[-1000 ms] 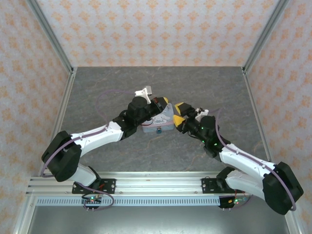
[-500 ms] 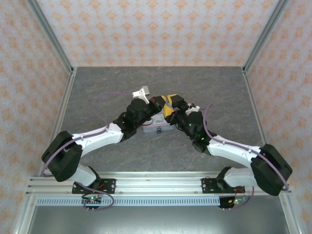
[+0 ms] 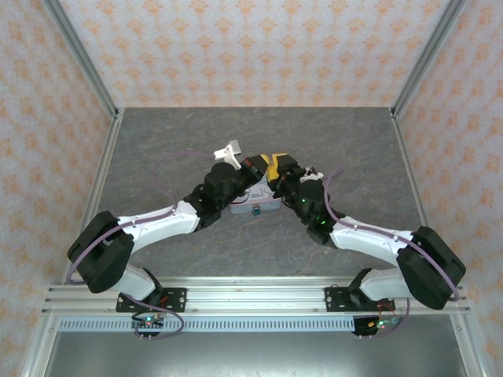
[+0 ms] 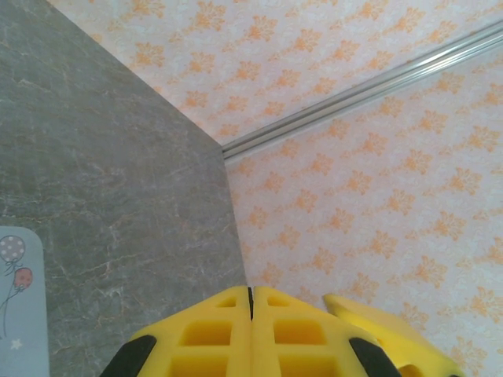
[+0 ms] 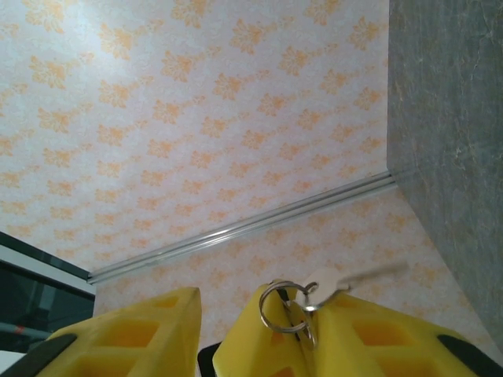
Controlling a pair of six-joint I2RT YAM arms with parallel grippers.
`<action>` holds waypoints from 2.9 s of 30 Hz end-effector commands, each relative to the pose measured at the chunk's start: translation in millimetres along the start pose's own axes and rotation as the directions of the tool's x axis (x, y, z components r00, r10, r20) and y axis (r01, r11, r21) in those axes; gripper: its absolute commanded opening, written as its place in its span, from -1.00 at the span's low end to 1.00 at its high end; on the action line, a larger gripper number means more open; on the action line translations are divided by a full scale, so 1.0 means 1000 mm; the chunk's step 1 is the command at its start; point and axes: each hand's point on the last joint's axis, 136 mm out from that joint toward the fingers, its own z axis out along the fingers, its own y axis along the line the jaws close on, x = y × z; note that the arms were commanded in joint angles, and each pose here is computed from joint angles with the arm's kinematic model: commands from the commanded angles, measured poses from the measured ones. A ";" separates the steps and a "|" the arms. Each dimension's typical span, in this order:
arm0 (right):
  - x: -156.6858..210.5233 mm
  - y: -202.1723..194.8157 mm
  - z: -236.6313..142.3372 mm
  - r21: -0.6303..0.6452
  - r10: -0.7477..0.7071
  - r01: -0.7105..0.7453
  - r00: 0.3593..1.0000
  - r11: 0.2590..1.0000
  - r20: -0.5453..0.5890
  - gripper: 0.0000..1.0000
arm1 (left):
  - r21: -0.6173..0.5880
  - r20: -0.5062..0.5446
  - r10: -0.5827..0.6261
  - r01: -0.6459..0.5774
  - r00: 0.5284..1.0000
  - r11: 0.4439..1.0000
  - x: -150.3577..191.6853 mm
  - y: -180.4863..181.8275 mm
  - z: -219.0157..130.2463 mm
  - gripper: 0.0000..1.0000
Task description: Unlock the padlock with the key
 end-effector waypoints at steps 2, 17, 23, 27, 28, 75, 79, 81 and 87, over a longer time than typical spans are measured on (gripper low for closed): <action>0.001 0.018 0.000 -0.075 0.031 -0.030 0.999 0.997 0.011 -0.41 | 0.023 0.036 -0.011 0.010 0.999 1.000 -0.005 -0.009 -0.007 -1.00; -0.007 0.003 -0.010 -0.005 -0.064 0.064 0.998 0.998 0.001 -1.00 | -0.059 0.068 -0.024 0.028 0.997 0.998 -0.012 0.003 -0.021 -0.31; -0.013 -0.004 -0.028 0.061 -0.205 0.209 0.977 0.976 -0.064 -1.00 | -0.115 0.044 -0.022 0.027 0.999 0.993 -0.035 0.009 -0.035 0.37; -0.015 -0.007 -0.036 0.045 -0.290 0.297 0.949 0.954 -0.122 -1.00 | -0.117 -0.092 -0.037 0.026 0.995 0.993 -0.030 0.006 -0.029 0.37; -0.015 -0.006 -0.037 0.027 -0.316 0.323 0.939 0.946 -0.134 -1.00 | -0.108 -0.142 -0.047 0.031 0.989 0.994 -0.024 0.005 -0.026 0.36; -0.024 -0.018 -0.027 -0.012 -0.334 0.335 0.935 0.942 -0.117 -1.00 | -0.052 -0.162 -0.351 0.347 0.922 0.936 0.031 0.007 0.012 -0.67; -0.025 -0.020 -0.028 -0.007 -0.332 0.334 0.936 0.943 -0.116 -1.00 | -0.051 -0.164 -0.351 0.348 0.922 0.936 0.033 0.005 0.013 -0.69; -0.025 -0.020 -0.028 -0.005 -0.332 0.333 0.936 0.943 -0.116 -1.00 | -0.050 -0.162 -0.351 0.348 0.922 0.936 0.033 0.006 0.014 -0.72; -0.024 -0.021 -0.029 -0.005 -0.332 0.334 0.935 0.943 -0.125 -1.00 | -0.052 -0.160 -0.357 0.353 0.920 0.934 0.035 0.008 0.016 -0.83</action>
